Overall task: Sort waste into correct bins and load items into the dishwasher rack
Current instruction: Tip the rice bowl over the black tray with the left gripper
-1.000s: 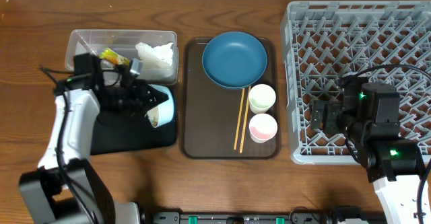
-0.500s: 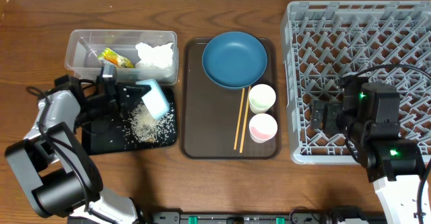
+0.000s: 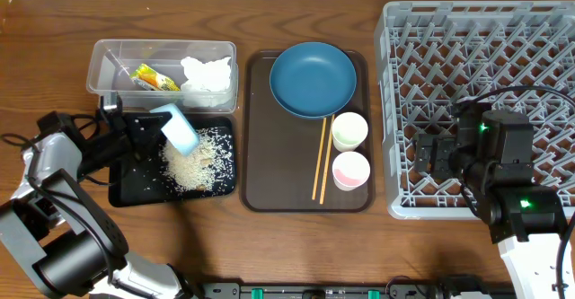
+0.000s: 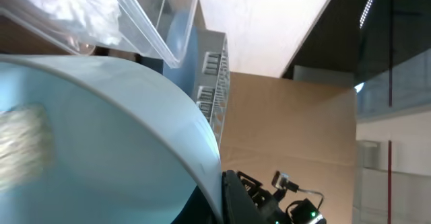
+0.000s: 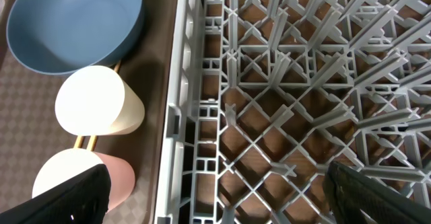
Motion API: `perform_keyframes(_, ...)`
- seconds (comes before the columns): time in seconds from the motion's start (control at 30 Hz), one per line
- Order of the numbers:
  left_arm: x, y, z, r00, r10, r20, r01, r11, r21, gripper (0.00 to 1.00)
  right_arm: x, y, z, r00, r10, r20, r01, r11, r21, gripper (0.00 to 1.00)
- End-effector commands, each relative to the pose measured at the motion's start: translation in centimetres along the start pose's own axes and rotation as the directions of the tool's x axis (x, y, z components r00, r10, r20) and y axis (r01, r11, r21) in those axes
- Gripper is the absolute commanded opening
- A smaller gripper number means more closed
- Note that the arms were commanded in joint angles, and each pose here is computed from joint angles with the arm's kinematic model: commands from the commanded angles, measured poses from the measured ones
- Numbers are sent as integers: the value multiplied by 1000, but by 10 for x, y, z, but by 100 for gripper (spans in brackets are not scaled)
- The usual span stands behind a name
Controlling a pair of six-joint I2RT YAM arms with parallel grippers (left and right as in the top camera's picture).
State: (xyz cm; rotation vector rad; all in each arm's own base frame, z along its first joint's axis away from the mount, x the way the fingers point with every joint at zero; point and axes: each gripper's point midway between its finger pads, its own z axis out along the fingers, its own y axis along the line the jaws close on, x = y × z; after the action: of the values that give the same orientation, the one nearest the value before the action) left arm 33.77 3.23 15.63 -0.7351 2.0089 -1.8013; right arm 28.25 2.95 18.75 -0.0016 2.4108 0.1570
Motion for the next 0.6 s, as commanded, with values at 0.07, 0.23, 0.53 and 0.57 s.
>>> perform_keyframes(0.07,1,-9,1,998,70,0,-70,996,62,6,-8,-2,-6,1000,-6,24,6,1000,2,99)
perform_keyframes(0.23,0,-13,1,1000,15,-7,-15,997,81,6,-8,-2,-6,1000,-6,24,5,1000,3,99)
perform_keyframes(0.53,-5,-6,1,999,33,3,-34,999,34,6,-8,-2,-6,1000,-6,23,5,1000,3,99)
perform_keyframes(0.57,-6,1,1,1000,-14,6,14,1000,-4,6,-8,-2,-6,1000,-5,23,5,1000,3,99)
